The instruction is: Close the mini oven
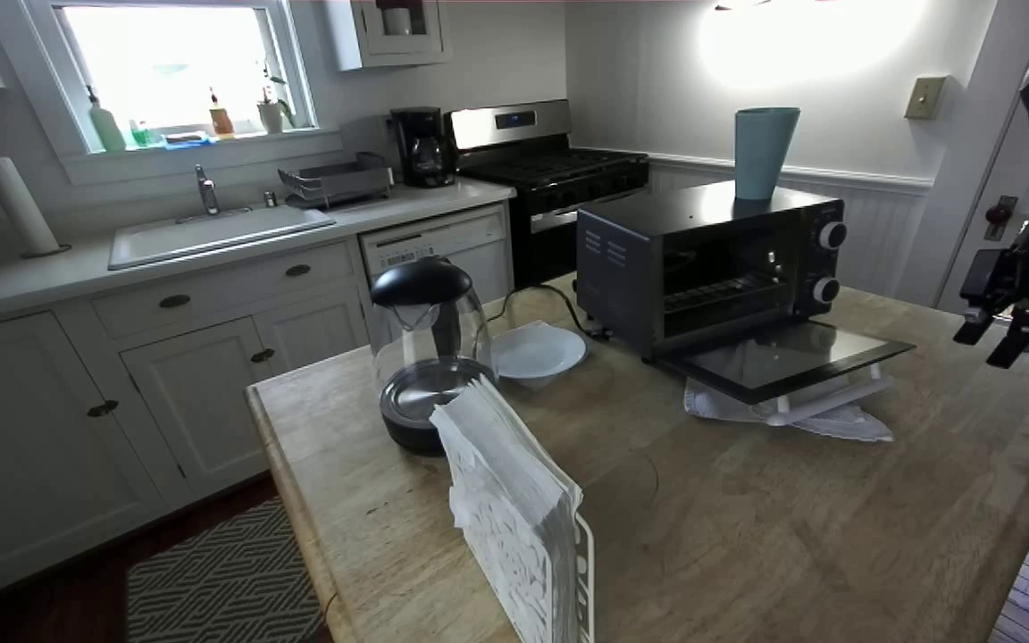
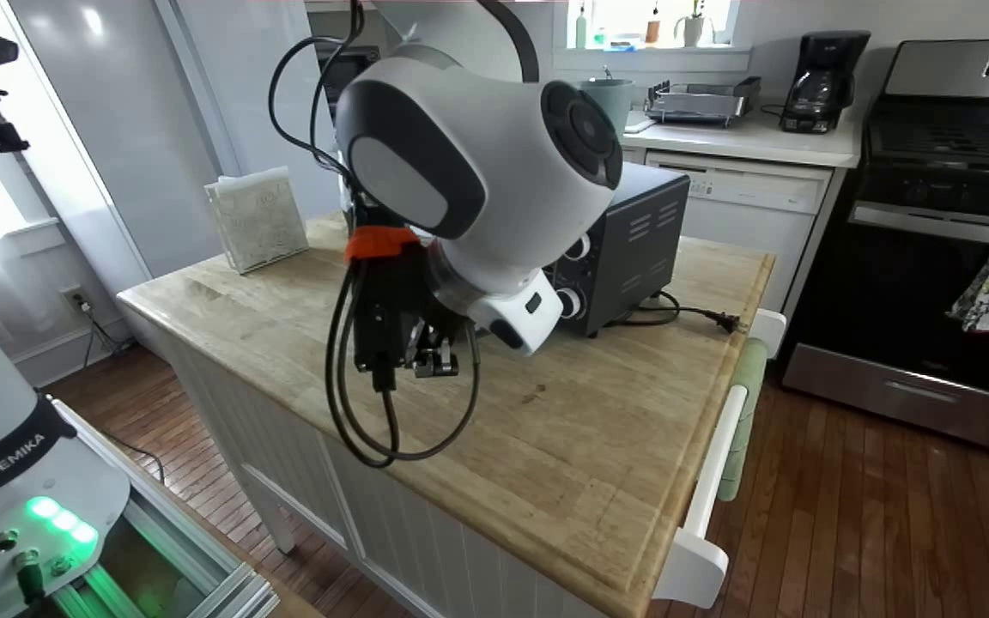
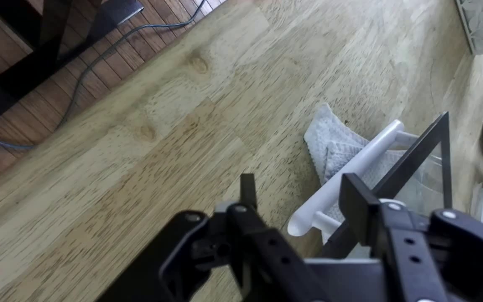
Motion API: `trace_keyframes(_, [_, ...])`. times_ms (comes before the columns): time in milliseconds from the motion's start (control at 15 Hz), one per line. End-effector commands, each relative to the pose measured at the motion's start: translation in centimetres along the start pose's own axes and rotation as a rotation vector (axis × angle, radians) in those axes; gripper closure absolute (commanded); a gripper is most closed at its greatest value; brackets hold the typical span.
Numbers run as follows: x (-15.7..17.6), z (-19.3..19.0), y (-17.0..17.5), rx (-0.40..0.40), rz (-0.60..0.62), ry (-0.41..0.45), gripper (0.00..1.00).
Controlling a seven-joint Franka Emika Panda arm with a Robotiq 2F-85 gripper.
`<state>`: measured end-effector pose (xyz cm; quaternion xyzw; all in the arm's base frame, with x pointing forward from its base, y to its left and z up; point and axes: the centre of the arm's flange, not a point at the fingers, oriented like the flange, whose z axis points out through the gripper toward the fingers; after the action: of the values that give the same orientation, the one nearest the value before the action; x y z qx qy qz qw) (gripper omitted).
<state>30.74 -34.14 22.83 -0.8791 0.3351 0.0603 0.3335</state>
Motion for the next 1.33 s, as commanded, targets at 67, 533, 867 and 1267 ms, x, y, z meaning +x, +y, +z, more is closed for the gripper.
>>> trace_keyframes(67, [3.4,0.6,1.9,0.029,0.054,0.035,0.82])
trace_keyframes(533, [5.8,2.1,3.4,0.096,0.136,0.111,1.0])
trace_keyframes(867, [7.2,3.1,2.3,0.2,0.177,0.152,1.0])
trace_keyframes(1267, [7.6,3.3,1.9,0.257,0.204,0.172,1.0])
